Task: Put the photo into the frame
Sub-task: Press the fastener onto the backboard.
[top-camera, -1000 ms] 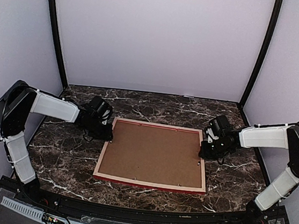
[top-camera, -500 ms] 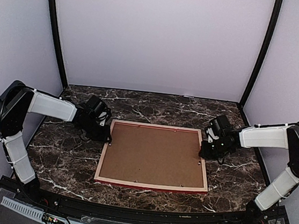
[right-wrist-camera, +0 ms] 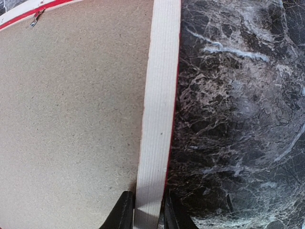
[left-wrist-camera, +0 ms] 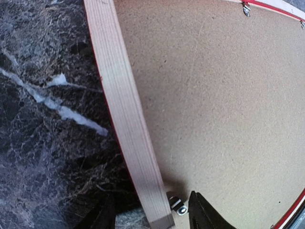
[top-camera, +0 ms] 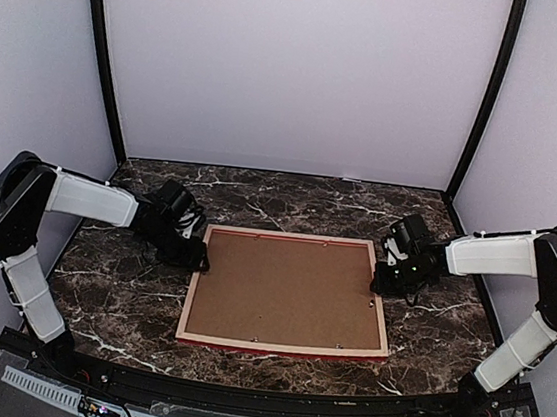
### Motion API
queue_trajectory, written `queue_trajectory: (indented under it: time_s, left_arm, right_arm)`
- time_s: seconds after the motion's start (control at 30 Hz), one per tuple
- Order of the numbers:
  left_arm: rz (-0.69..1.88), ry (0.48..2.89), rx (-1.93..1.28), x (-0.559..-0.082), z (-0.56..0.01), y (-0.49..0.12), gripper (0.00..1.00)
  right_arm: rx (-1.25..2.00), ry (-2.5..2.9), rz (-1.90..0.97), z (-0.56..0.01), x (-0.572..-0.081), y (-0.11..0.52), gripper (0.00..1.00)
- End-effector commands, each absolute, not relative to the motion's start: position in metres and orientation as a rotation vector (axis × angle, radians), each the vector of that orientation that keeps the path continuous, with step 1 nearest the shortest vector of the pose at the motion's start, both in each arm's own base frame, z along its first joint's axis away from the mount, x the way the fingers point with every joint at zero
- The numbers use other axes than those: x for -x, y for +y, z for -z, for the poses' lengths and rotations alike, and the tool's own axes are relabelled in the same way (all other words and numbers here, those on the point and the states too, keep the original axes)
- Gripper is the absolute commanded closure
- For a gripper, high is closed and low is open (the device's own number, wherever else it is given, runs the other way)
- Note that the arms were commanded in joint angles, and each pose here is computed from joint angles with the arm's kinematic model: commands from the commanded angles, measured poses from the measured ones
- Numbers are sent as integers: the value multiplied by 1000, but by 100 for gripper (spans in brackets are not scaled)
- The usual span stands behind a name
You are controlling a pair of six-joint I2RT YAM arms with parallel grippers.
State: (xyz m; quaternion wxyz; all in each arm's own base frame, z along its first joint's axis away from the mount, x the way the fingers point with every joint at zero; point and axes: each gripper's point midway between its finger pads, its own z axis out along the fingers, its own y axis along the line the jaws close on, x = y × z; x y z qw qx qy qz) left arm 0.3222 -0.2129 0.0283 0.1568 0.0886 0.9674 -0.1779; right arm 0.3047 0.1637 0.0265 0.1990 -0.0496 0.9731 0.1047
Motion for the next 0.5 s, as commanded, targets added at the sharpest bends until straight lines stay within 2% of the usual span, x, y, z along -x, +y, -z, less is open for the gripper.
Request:
queue_trajectory:
  time_s: [0.0, 0.47]
  left_arm:
    - [519, 2805, -272, -300, -35, -206, 46]
    - [475, 2772, -252, -299, -42, -197, 44]
  right_arm:
    - [157, 2811, -230, -5, -288, 152, 77]
    - [162, 2826, -259, -2, -284, 155, 77]
